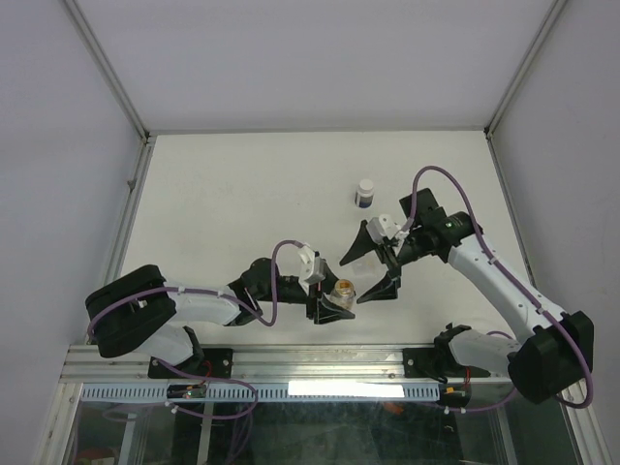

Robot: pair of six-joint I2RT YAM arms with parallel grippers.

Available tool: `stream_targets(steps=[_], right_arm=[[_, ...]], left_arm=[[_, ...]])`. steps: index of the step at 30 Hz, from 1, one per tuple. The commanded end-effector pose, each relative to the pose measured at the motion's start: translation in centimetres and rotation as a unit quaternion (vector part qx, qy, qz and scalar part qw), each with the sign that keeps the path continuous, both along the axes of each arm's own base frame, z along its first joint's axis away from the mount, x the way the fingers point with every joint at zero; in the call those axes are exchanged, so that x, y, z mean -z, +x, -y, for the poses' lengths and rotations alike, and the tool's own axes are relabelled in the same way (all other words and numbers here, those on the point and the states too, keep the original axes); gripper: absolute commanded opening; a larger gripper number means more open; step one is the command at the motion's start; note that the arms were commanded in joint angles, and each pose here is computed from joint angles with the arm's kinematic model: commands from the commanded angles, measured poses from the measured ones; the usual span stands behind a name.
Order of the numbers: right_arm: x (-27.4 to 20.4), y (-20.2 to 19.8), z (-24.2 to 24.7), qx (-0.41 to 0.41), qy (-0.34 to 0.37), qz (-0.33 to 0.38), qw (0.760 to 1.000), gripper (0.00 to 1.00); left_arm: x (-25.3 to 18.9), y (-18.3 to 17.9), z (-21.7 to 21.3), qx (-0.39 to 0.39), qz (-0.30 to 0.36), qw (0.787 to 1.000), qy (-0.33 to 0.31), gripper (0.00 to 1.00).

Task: Sort the pills into containers

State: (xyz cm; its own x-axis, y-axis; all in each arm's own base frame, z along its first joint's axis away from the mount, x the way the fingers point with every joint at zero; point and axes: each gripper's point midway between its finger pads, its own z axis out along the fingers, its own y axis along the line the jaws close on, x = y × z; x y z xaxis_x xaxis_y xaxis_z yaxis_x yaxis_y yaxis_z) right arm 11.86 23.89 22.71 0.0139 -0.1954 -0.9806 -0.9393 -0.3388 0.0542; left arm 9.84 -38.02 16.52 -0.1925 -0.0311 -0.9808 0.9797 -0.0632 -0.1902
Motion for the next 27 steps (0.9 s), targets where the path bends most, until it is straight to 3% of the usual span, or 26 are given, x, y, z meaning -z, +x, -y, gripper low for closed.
stream_targets(steps=[1,9,21,27], right_arm=[[-0.7,-1.6,-0.5,-0.04,0.031,0.014,0.999,0.93],[0.1,-2.3,-1.2,-0.06,0.017,-0.007,0.998,0.76],[0.5,-2.5,-1.6,-0.065,0.002,-0.021,0.998,0.6],[0.3,-2.4,-1.8,-0.064,0.0,-0.028,0.998,0.45]], left_arm=[[-1.9,-1.0,0.9,0.055,0.015,0.998,-0.02,0.0],[-1.8,-0.7,1.3,0.055,0.012,0.998,-0.018,0.0],[-2.3,-0.2,0.8,0.04,0.011,0.999,-0.033,0.0],[-3.1,0.5,0.4,0.011,0.014,0.998,-0.054,0.0]])
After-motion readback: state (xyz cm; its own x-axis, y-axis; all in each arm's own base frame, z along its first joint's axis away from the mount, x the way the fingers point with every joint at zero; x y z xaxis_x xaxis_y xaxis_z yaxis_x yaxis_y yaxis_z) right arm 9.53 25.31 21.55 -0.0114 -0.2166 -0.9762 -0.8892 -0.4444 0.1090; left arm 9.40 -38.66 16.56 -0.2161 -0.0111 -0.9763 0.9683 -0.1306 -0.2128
